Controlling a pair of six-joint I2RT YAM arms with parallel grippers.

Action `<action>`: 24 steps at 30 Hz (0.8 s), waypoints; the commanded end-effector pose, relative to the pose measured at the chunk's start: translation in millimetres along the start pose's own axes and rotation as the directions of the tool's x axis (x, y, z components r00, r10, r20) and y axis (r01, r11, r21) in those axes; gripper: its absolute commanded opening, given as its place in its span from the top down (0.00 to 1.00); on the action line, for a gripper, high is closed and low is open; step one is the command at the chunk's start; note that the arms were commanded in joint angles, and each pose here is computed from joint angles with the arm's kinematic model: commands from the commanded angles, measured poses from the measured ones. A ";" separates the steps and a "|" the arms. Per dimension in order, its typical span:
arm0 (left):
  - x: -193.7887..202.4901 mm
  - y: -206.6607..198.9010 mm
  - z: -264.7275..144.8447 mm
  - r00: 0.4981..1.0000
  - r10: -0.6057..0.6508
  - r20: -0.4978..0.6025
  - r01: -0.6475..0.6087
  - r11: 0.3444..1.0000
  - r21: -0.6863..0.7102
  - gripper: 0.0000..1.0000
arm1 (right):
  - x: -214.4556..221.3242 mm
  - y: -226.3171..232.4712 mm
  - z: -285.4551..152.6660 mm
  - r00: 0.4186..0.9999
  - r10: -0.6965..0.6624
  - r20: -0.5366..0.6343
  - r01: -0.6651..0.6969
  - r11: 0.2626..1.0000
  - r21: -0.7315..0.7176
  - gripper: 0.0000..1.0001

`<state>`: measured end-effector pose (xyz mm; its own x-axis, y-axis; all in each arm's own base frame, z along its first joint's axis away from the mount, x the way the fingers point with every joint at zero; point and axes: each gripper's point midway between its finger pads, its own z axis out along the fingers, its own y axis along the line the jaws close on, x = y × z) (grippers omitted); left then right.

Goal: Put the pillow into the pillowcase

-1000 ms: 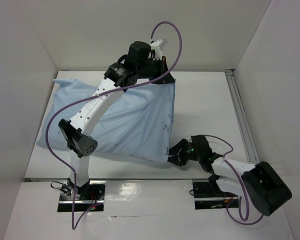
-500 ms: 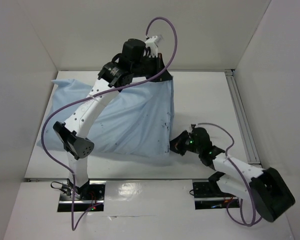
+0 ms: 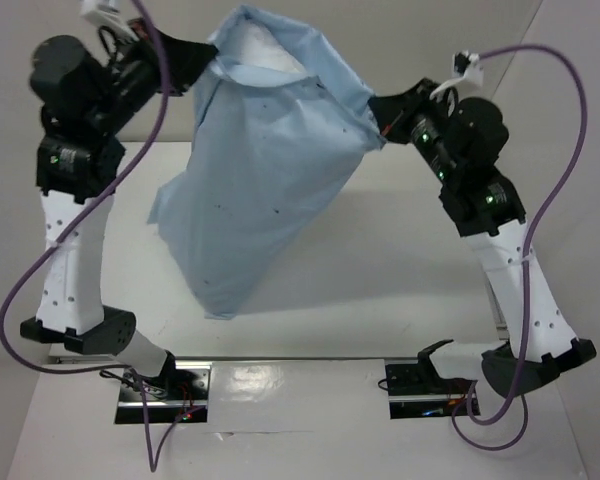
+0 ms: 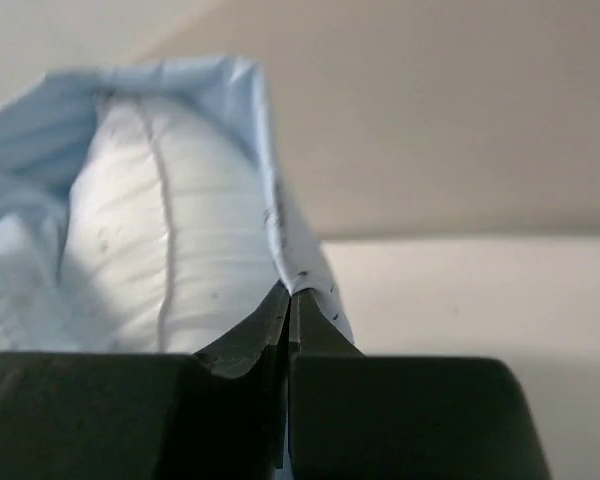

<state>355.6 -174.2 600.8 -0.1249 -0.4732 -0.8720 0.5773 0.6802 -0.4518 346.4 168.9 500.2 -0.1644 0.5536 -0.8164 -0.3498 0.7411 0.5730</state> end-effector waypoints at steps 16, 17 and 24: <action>-142.7 -56.2 -80.8 0.937 -0.001 0.351 -0.095 0.962 0.257 1.00 | -216.1 107.7 -55.8 0.749 -0.281 0.599 0.379 0.925 -0.040 1.00; -143.5 -60.4 -81.1 0.938 -0.008 0.347 -0.096 0.955 0.279 1.00 | -224.8 113.9 -63.7 0.734 -0.271 0.623 0.380 0.924 -0.047 1.00; -145.1 -40.6 -67.6 0.950 -0.073 0.305 -0.035 0.941 0.336 1.00 | -239.7 140.9 -85.2 0.685 -0.224 0.693 0.423 0.897 -0.129 1.00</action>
<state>329.9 -93.5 696.8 -0.0144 -0.6594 -0.7517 0.7345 0.5031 -0.4554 310.9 134.4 704.3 0.3979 0.4262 -0.8124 -0.4745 0.8535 0.2153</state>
